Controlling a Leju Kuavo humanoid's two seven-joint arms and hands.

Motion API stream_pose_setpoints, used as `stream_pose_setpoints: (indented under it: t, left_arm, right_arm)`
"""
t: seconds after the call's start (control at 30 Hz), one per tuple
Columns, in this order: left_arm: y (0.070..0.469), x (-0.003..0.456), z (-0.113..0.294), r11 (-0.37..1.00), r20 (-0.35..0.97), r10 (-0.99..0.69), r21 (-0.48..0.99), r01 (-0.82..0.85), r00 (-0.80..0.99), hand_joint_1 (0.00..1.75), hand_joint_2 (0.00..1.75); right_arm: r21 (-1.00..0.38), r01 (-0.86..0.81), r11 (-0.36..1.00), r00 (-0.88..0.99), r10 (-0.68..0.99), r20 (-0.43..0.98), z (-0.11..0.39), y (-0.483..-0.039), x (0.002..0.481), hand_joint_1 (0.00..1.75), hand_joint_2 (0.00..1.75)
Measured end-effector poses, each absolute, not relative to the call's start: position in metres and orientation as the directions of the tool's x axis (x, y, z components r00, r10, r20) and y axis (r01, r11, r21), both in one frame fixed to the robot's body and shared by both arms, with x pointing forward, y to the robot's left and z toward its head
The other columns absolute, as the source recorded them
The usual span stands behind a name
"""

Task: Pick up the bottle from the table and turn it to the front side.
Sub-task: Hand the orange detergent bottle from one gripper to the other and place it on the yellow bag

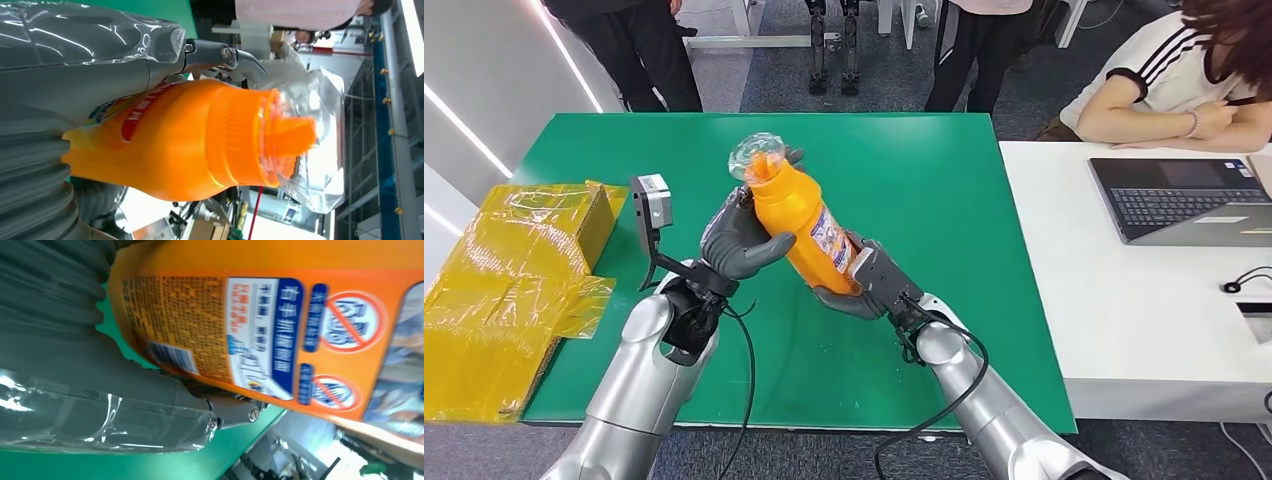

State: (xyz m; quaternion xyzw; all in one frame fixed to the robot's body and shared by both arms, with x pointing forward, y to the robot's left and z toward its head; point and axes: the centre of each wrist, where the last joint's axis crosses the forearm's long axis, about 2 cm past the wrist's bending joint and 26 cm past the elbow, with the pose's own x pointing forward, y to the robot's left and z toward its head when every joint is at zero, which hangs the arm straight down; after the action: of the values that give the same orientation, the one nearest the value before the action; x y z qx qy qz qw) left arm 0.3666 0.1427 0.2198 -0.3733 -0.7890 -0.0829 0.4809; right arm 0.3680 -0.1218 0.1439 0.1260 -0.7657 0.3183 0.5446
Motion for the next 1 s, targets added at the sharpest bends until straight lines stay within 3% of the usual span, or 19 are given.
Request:
stream_pose_setpoints:
  t: [0.13, 0.33, 0.63, 0.67, 0.7, 0.8, 0.83, 1.0]
  left_arm:
    - [0.131, 0.366, 0.226, 0.732, 0.826, 0.477, -0.184, 0.656, -0.300, 0.00, 1.75]
    - [0.118, 0.371, 0.235, 0.873, 0.814, 0.243, 0.053, 0.485, -0.527, 0.00, 1.75]
    - [0.113, 0.373, 0.231, 0.915, 0.779, 0.039, 0.224, 0.336, -0.625, 0.03, 1.75]
    - [0.113, 0.373, 0.230, 0.917, 0.771, 0.001, 0.254, 0.308, -0.637, 0.10, 1.75]
    - [0.112, 0.374, 0.227, 0.917, 0.763, -0.037, 0.283, 0.282, -0.645, 0.28, 1.75]
    - [0.112, 0.376, 0.221, 0.908, 0.754, -0.104, 0.338, 0.248, -0.648, 1.50, 1.75]
    - [0.112, 0.377, 0.219, 0.905, 0.757, -0.109, 0.344, 0.251, -0.644, 1.75, 1.75]
    - [0.111, 0.380, 0.215, 0.896, 0.778, -0.102, 0.343, 0.282, -0.620, 1.75, 1.75]
  right_arm:
    - [-0.362, -0.527, 0.769, -0.377, 0.170, 0.910, 0.143, -0.122, 0.367, 1.75, 1.75]
    - [-0.373, -0.528, 0.763, -0.376, 0.183, 0.908, 0.146, -0.120, 0.366, 1.75, 1.75]
    - [-0.368, -0.533, 0.762, -0.377, 0.175, 0.909, 0.149, -0.120, 0.366, 1.75, 1.75]
    - [-0.368, -0.534, 0.761, -0.377, 0.174, 0.910, 0.149, -0.120, 0.367, 1.75, 1.75]
    - [-0.367, -0.534, 0.761, -0.377, 0.174, 0.910, 0.150, -0.120, 0.368, 1.75, 1.75]
    - [-0.368, -0.533, 0.762, -0.373, 0.179, 0.910, 0.152, -0.121, 0.370, 1.75, 1.75]
    - [-0.368, -0.533, 0.762, -0.370, 0.181, 0.911, 0.152, -0.121, 0.371, 1.75, 1.75]
    - [-0.364, -0.535, 0.762, -0.356, 0.187, 0.916, 0.149, -0.122, 0.371, 1.75, 1.75]
